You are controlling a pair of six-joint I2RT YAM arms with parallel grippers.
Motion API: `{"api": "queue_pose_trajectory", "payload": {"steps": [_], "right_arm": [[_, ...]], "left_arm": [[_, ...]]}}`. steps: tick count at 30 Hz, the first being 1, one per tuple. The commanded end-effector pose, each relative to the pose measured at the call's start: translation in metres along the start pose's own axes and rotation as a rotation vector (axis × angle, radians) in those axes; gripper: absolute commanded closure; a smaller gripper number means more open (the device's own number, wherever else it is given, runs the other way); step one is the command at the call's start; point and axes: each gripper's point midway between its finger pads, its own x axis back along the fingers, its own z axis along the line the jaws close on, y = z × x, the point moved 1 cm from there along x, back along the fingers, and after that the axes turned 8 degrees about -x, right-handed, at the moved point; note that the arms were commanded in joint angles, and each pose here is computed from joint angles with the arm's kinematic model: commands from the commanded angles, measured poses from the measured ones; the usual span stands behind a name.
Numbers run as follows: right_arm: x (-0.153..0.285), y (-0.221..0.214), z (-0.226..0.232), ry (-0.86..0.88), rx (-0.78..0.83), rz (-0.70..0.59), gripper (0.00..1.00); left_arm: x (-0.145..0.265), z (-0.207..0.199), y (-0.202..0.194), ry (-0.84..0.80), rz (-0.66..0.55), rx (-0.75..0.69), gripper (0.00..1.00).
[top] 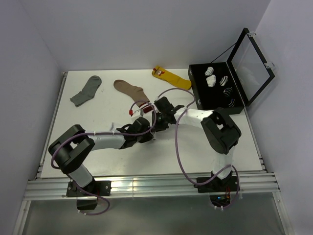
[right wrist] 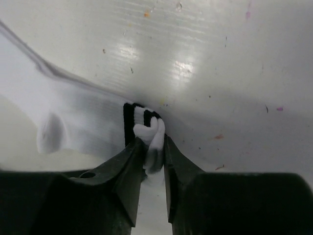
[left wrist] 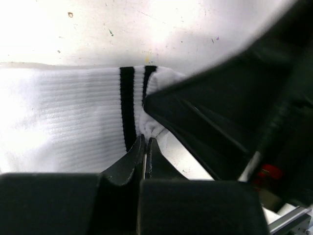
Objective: Roll the socks
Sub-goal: Roll the sock at the center of the board.
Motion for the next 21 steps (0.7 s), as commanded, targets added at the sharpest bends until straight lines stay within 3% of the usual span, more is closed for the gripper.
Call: {"api": "queue_pose_trajectory", "payload": {"steps": [1, 6, 21], "right_arm": [[0.026, 0.004, 0.013, 0.165, -0.027, -0.022, 0.69], [0.041, 0.013, 0.012, 0.378, -0.069, -0.067, 0.60], [0.018, 0.001, -0.005, 0.547, -0.102, -0.046, 0.63]], "left_arm": [[-0.005, 0.023, -0.019, 0.068, 0.055, 0.003, 1.00], [-0.003, 0.035, -0.022, 0.055, 0.068, 0.064, 1.00], [0.000, 0.051, -0.024, 0.010, 0.077, 0.157, 1.00]]}}
